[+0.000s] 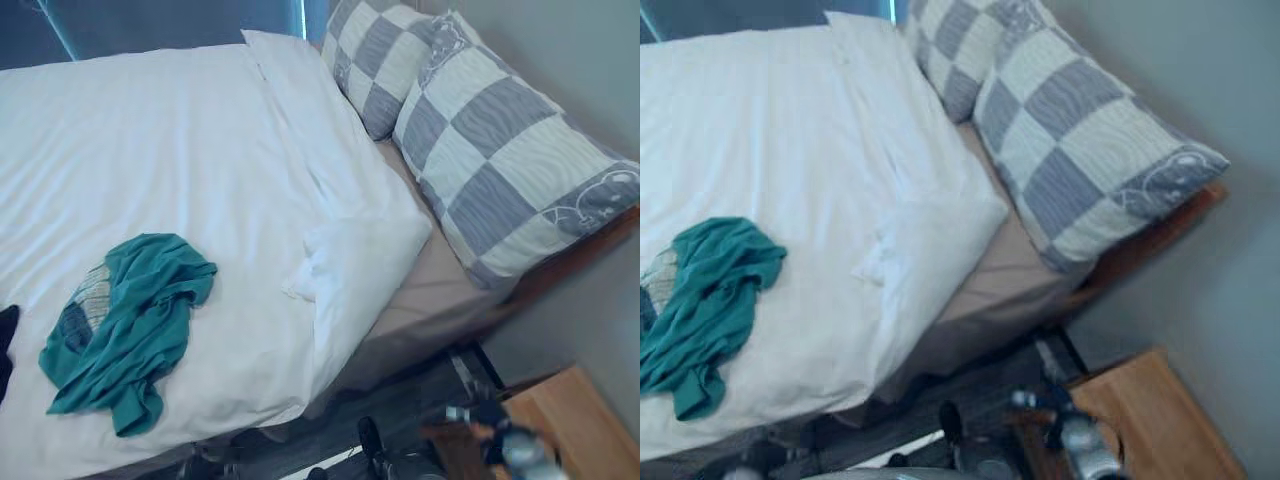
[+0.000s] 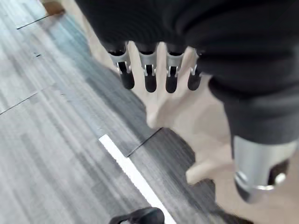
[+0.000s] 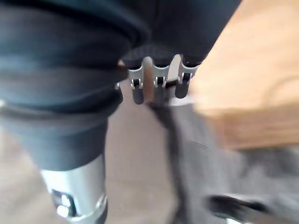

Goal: Tidy up the quilt and then pick up the clothes from the bed and put them into the laundry hamper.

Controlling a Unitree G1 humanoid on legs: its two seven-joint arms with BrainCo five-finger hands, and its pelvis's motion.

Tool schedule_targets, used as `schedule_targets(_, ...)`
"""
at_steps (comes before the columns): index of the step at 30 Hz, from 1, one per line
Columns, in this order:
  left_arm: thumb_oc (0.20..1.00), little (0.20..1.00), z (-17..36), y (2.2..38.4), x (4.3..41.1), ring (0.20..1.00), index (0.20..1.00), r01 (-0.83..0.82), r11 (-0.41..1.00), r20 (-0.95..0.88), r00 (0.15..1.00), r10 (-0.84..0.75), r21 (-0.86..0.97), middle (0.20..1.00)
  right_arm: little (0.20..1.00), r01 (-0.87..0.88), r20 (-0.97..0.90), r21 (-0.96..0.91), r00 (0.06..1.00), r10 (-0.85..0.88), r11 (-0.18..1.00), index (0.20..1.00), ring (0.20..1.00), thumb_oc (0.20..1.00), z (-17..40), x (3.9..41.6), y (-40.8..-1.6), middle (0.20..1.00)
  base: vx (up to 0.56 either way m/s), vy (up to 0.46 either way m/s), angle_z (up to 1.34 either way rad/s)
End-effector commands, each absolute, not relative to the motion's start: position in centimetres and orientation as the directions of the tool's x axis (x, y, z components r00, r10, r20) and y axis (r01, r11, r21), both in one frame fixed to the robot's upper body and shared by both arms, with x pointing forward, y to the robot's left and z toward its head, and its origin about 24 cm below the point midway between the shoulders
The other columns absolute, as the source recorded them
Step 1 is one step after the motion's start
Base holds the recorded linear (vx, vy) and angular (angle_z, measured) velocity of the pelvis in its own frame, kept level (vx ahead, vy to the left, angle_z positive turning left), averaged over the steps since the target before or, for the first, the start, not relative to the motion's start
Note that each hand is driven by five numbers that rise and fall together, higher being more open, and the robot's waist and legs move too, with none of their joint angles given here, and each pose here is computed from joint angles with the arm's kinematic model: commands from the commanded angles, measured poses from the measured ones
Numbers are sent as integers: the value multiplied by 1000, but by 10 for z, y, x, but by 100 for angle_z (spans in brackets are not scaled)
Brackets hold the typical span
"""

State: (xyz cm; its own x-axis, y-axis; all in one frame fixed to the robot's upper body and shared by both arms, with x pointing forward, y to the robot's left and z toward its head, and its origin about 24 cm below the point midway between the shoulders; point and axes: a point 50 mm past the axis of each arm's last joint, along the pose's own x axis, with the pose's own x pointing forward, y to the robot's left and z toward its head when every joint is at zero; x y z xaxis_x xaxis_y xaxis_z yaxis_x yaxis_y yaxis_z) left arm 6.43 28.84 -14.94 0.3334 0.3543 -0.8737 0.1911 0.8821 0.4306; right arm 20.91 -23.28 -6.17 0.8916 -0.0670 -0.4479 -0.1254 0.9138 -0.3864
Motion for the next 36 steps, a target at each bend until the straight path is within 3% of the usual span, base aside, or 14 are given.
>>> schedule_targets(1,1000,1000,-144,298,78,1000,1000,183,862,-849,355,391,473,1000,1000,-12,-232,-509,965,-124,861,1000,1000,1000,-17,243,-254,1000,69,-133,36)
schedule_targets(5,1000,1000,-150,285,75,1000,1000,246,854,-867,333,370,459,1000,1000,160,100,-529,987,-126,833,1000,1000,1000,58,285,-251,1000,-29,-7,41)
schedule_targets(7,1000,1000,-149,287,76,1000,1000,242,850,-862,335,380,469,1000,1000,184,173,-553,979,-104,812,1000,1000,1000,77,294,-248,1000,-105,49,83)
schedule_targets(10,1000,1000,-148,287,79,1000,1000,346,803,-860,357,366,485,1000,1000,249,320,-618,946,-51,746,1000,1000,1000,125,313,-245,1000,18,32,73)
schedule_targets(11,1000,1000,-146,286,92,1000,1000,378,779,-848,398,350,499,1000,1000,253,352,-637,936,-17,728,1000,1000,1000,138,317,-240,1000,90,46,41)
schedule_targets(16,1000,1000,-143,279,107,1000,1000,360,784,-827,459,324,506,1000,1000,233,376,-672,925,52,703,1000,1000,1000,165,347,-217,1000,-19,46,13)
schedule_targets(20,1000,1000,-137,270,134,1000,1000,342,785,-791,542,285,517,1000,1000,187,342,-756,930,135,628,1000,1000,1000,183,375,-188,1000,-132,26,15)
schedule_targets(24,1000,1000,-131,267,152,1000,1000,350,768,-762,593,262,536,1000,1000,153,275,-821,950,147,550,1000,1000,1000,179,387,-183,1000,-121,7,21)
schedule_targets(25,1000,1000,-129,266,158,1000,1000,352,764,-753,606,255,542,1000,545,126,223,-837,967,122,533,545,545,545,169,392,-185,545,-113,-3,16)
schedule_targets(26,1000,1000,-128,266,158,1000,1000,351,764,-753,606,256,542,1000,200,126,224,-837,967,123,533,200,200,200,170,392,-185,200,-99,-10,4)
schedule_targets(32,1000,1000,-123,269,170,1000,1000,301,780,-733,623,274,548,1000,200,65,105,-836,994,42,545,200,200,200,130,386,-201,200,-41,9,8)
schedule_targets(36,1000,1000,-129,261,161,1000,1000,298,805,-757,599,261,513,1000,200,73,98,-815,995,13,575,200,200,200,100,352,-225,200,44,55,11)
